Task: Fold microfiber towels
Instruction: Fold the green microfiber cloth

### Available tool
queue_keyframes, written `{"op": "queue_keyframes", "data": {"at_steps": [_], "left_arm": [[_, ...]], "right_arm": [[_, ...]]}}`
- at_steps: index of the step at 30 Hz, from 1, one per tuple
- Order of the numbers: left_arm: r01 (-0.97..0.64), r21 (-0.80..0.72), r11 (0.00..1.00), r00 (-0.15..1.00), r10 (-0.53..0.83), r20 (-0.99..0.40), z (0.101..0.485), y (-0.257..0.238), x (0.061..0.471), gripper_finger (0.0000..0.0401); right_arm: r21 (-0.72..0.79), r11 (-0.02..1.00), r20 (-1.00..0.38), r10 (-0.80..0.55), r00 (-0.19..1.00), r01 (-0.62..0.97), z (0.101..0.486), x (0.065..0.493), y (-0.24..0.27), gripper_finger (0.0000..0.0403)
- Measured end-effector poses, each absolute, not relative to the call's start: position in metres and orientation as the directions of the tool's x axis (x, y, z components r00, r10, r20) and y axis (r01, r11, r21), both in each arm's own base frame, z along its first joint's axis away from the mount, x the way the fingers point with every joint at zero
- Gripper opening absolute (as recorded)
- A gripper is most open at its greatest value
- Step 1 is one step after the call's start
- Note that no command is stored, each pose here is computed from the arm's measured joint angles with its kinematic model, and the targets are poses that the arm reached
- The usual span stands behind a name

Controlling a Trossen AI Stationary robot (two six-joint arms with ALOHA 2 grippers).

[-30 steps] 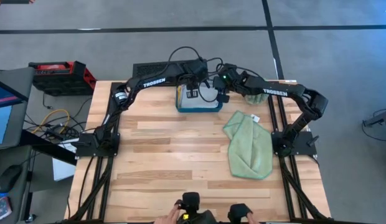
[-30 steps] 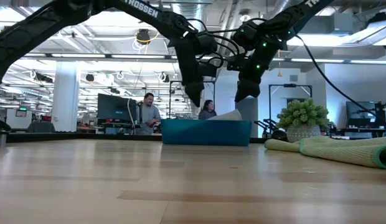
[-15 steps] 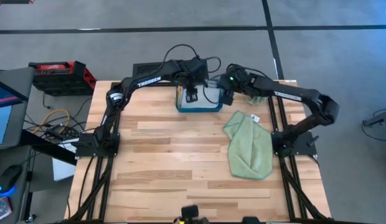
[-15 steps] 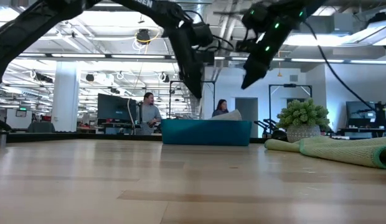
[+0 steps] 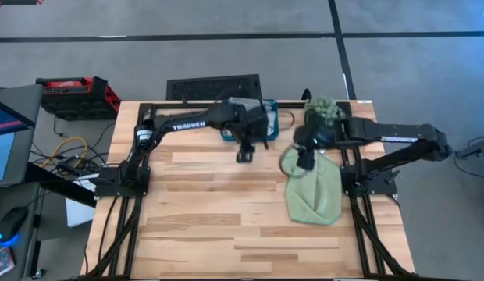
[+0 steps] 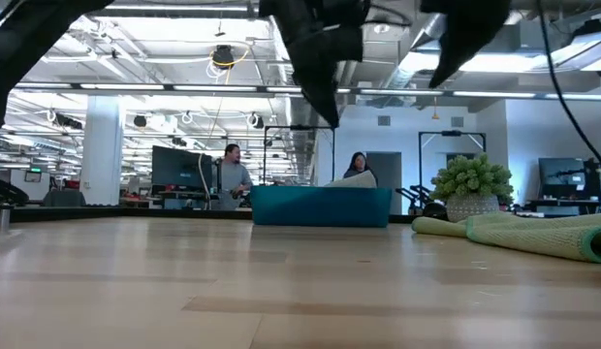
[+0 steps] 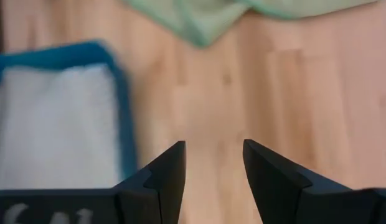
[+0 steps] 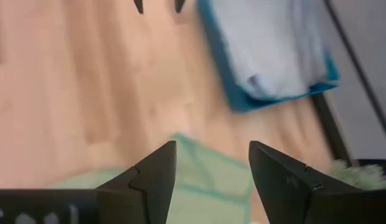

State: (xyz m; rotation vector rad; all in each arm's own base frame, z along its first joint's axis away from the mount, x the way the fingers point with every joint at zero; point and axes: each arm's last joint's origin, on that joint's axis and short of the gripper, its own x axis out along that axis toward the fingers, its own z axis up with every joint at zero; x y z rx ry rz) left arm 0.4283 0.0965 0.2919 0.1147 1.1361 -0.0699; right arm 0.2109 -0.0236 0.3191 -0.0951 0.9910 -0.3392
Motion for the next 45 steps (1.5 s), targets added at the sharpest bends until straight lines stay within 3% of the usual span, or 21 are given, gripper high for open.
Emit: {"op": "queue_keyframes", "data": {"at_steps": [9,16,29,45], "left_arm": [[0.237,0.095,0.967,0.559,-0.056,-0.828,0.282,0.026,0.46,0.0153],[0.292,0.183,0.939,0.604,-0.033,-0.796,0.239,-0.014,0.492,0.0153],[0.292,0.192,0.937,0.666,-0.055,-0.744,0.169,-0.052,0.527,0.0153],[0.341,0.246,0.907,0.725,-0.087,-0.683,0.165,-0.09,0.53,0.0153]], "right_arm": [[-0.184,0.971,-0.852,-0.234,0.469,0.149,0.316,0.191,0.039,0.0223],[-0.196,0.976,-0.863,-0.219,0.455,0.098,0.313,0.176,0.067,0.0224],[-0.214,0.976,-0.87,-0.208,0.447,0.036,0.313,0.16,0.085,0.0221],[-0.207,0.978,-0.874,-0.2,0.442,0.033,0.312,0.158,0.088,0.0221]]}}
